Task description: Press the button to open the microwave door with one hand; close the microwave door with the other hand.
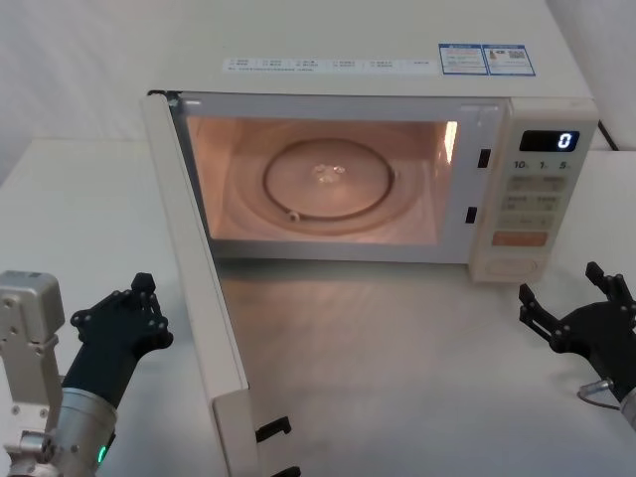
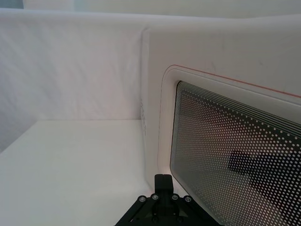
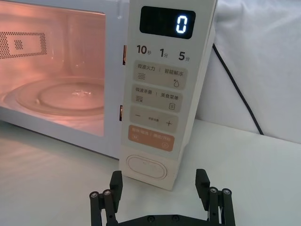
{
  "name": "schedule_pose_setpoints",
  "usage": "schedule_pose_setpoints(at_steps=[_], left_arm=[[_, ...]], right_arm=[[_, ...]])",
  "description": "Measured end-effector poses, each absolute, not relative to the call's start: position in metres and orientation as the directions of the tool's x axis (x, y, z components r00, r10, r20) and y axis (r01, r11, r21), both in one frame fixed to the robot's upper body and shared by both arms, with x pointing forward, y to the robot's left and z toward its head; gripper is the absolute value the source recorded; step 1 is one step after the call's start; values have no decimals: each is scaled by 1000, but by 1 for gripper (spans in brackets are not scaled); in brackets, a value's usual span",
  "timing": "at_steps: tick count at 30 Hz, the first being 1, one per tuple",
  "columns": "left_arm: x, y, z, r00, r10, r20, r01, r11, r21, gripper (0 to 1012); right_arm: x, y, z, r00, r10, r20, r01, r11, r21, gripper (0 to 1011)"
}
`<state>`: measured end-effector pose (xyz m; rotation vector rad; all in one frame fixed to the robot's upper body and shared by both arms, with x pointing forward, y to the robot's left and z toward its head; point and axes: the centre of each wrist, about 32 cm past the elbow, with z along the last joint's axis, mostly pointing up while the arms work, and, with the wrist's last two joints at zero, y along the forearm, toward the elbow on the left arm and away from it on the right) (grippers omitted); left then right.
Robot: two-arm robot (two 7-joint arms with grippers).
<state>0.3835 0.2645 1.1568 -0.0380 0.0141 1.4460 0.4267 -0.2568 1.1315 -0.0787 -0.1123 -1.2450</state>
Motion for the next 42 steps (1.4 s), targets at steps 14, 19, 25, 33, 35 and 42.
schedule_pose_setpoints(at_steps=[14,19,25,33,35,42], left_arm=[[384,265,1157,124,992,-33,-992,124,-18,0],[384,265,1157,124,992,-33,-992,124,-18,0],[389,264,1160,151,987,-51,-988,149,-26,0],[386,273,1167,196,977,-81,-980,194,-38,0],[382,278,1172,204,976,-82,-979,200,-49,0],[368,293,1190,223,973,-61,-972,217,-87,0]], right_arm=[[427,-257,1131,316,-940,128,948,318,1,1001],[427,-257,1132,316,-940,128,948,318,2,1001],[427,-257,1132,316,-940,128,948,318,1,1001],[427,-257,1132,316,-940,128,948,318,1,1001],[427,-257,1131,316,-940,128,948,318,1,1001],[427,-257,1132,316,-940,128,948,318,2,1001]])
